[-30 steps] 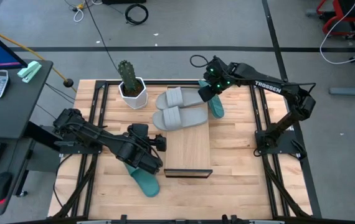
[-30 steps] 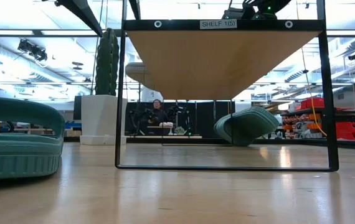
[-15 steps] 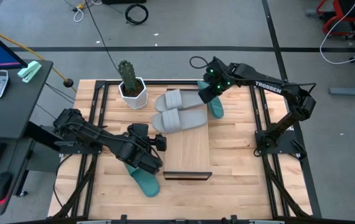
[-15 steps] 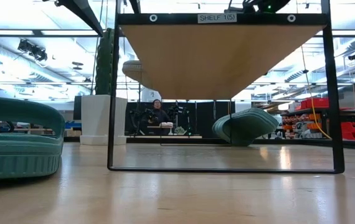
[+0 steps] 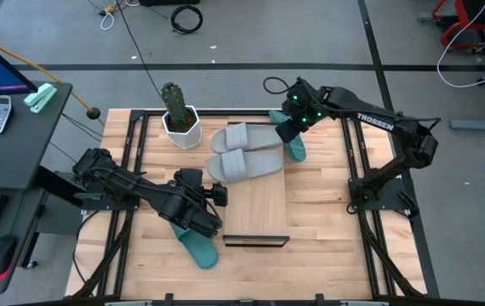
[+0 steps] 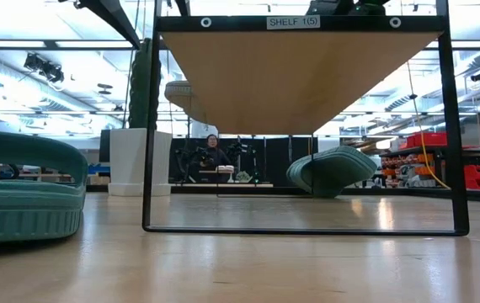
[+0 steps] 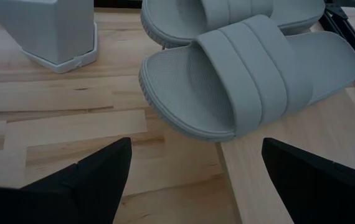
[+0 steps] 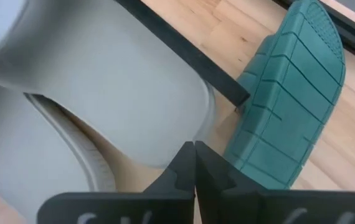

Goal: Pick and place slides into the shelf
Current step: Put the bottom green slipper on the shelf

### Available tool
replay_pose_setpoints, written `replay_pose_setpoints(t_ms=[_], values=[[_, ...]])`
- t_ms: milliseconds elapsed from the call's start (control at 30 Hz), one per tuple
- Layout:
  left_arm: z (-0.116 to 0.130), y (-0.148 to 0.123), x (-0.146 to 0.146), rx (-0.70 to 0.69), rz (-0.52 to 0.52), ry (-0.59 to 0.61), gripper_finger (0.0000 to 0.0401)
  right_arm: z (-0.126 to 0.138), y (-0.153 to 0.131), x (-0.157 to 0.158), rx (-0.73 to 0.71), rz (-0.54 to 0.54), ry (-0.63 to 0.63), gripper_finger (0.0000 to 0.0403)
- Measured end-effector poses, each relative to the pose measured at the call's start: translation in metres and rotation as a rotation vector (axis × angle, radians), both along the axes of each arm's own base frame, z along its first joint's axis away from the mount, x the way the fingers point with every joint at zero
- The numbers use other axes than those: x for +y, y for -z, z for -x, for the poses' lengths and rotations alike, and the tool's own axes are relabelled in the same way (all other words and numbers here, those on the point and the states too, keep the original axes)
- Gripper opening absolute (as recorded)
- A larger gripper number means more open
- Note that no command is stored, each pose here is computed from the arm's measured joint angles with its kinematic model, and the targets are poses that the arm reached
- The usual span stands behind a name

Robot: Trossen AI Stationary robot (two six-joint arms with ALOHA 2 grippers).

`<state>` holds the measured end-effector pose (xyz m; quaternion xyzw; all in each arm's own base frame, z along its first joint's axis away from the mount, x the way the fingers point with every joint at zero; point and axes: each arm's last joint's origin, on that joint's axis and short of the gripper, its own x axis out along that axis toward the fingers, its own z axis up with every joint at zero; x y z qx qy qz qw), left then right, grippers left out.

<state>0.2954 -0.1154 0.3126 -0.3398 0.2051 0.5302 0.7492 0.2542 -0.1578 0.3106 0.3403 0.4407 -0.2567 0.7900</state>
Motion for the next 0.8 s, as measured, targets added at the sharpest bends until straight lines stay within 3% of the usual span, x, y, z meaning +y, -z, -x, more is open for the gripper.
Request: replay_pose_setpoints(t_ms=[367, 567, 800], values=[[0.000, 0.000, -0.001, -0.003, 0.001, 0.000, 0.0366, 0.012, -0.001, 0.012, 0.104, -0.019, -0.079, 0.0019], [0.001, 0.000, -0.002, -0.003, 0.002, 0.004, 0.0366, 0.034, -0.020, 0.035, 0.151, 0.044, -0.142, 0.0020], [0.001, 0.000, -0.002, -0.006, -0.005, 0.003, 0.0366, 0.065, -0.046, 0.061, 0.107, 0.094, -0.196, 0.0017]])
